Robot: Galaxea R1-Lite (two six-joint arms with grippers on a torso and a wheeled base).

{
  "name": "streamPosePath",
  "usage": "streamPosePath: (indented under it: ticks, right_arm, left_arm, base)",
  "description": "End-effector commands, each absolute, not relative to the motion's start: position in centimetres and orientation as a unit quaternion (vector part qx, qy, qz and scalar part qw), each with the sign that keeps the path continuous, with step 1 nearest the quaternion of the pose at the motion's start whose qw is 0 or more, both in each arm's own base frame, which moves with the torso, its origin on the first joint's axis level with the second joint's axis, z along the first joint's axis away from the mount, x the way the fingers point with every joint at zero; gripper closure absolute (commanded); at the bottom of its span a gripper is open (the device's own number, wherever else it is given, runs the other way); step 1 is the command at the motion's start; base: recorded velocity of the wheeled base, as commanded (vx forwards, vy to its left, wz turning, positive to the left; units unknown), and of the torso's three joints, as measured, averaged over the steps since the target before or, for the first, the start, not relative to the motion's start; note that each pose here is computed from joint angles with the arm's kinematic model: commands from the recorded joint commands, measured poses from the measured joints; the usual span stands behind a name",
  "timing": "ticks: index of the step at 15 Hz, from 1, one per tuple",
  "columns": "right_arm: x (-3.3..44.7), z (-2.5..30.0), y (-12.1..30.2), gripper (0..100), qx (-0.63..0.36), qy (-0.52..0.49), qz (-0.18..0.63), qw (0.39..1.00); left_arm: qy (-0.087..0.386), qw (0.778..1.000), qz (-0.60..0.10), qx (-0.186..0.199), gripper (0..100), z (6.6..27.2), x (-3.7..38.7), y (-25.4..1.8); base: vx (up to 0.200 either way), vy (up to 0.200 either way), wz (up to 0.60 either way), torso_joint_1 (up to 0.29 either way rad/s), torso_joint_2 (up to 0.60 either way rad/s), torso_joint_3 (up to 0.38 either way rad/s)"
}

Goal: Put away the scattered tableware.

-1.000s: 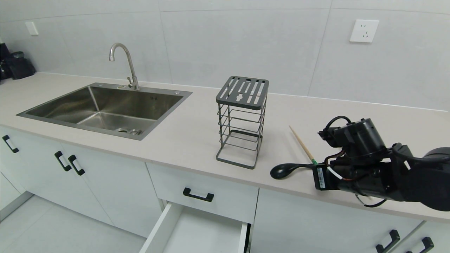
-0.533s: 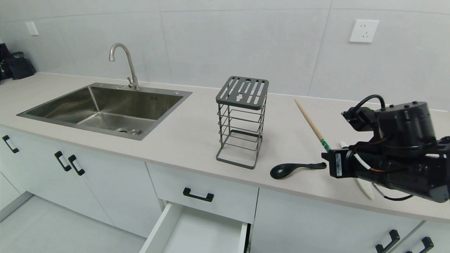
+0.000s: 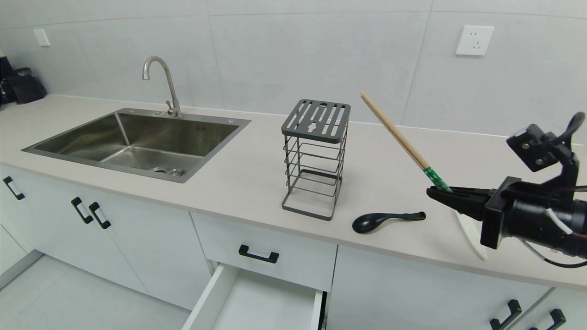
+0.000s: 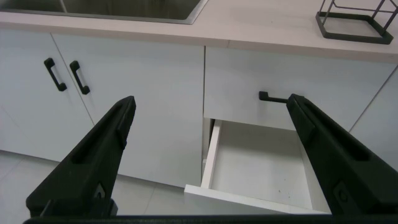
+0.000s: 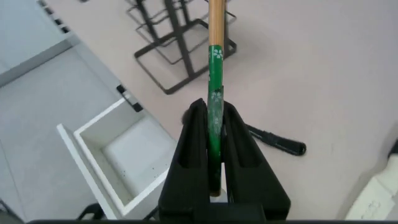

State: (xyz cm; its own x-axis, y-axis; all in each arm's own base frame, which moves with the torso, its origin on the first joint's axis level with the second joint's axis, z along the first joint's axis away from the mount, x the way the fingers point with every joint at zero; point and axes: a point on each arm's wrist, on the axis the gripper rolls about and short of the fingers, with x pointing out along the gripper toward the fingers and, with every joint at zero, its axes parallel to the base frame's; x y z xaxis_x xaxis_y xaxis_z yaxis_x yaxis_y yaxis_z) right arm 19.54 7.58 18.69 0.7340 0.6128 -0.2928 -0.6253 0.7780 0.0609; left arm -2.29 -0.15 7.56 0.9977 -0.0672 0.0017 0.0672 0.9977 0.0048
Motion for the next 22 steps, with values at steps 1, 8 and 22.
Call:
streamPosePath:
  ticks: [1,8,22]
  right_arm:
    - [19.0,18.6,7.0,100,-0.023,0.139,0.340,0.930]
    - [17.2,18.5,11.8,100,-0.073,0.120,0.483,0.864]
    - [14.6,13.2,16.9,100,-0.198,0.198,0.556,0.782]
  left_arm:
    - [-0.001,0.999,-0.034,0.002,0,7.6,-2.3,-0.2]
    - [-0.001,0.999,-0.034,0.002,0,7.6,-2.3,-0.2]
    - [-0.001,0.999,-0.034,0.002,0,7.6,-2.3,-0.2]
  base:
    - [0.000,0.000,0.00,0.000,0.00,0.000]
    - [0.000,0.000,0.00,0.000,0.00,0.000]
    - [0.000,0.000,0.00,0.000,0.00,0.000]
